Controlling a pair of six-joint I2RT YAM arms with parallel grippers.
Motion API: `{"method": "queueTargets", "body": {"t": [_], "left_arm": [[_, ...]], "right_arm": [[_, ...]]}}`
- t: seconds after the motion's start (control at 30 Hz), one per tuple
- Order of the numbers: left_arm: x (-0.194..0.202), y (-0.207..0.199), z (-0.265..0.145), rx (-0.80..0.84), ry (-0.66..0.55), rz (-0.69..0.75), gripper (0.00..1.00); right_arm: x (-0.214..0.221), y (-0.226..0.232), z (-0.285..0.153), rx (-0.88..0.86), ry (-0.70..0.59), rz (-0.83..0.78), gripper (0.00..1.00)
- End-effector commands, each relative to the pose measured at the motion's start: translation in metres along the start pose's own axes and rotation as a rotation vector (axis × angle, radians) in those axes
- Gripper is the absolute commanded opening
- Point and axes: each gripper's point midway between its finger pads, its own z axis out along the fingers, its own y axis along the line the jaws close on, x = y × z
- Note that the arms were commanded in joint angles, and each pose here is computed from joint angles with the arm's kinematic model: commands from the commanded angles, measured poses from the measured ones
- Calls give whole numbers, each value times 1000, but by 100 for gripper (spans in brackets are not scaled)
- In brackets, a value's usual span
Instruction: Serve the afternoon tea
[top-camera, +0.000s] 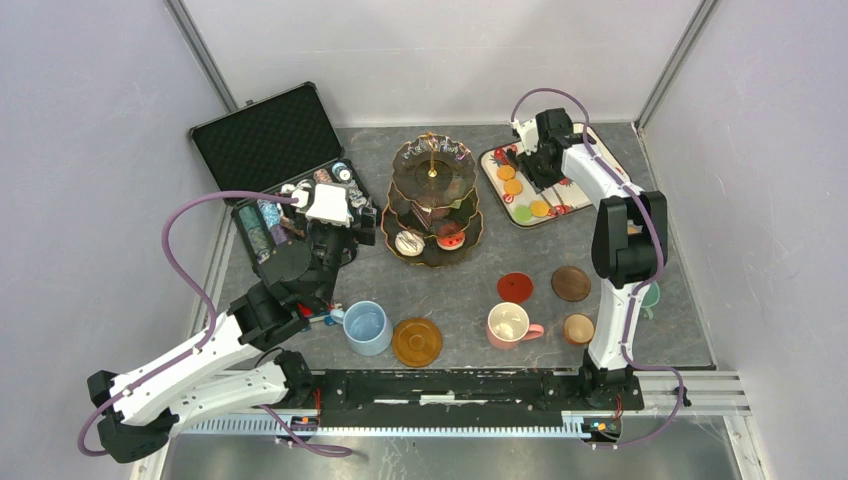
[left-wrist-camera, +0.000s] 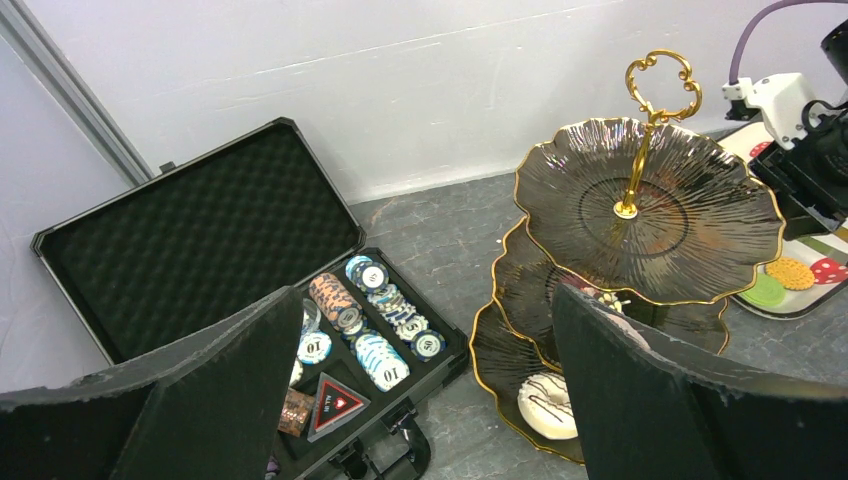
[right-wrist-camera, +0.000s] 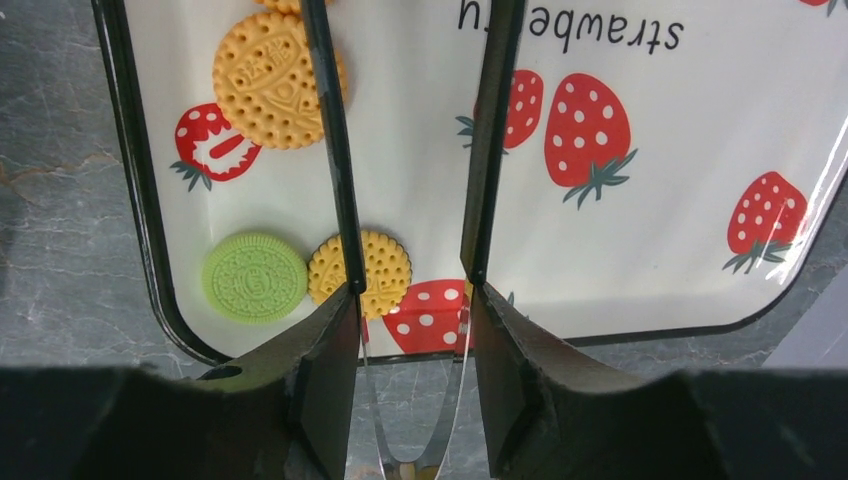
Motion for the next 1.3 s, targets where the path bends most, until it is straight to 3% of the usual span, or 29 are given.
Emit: {"method": "queueTargets", "body": {"t": [0.0,0.47,0.83,1.27], "left_arm": [[-17,2,0,-3,-38,-86,100],[-16,2,1,-7,-37,-81,100],[-18,4,0,-8,-41,-86,100],[-19,5,-1,-7,-44,-93,100]], "right_arm": [[-25,-7,2,17,-60,18,48],[-29,-3,28,-2,-43,35,48],[-33,-4,29,-11,-35,30,37],[-31,5,23,-47,-42,32,3]]}}
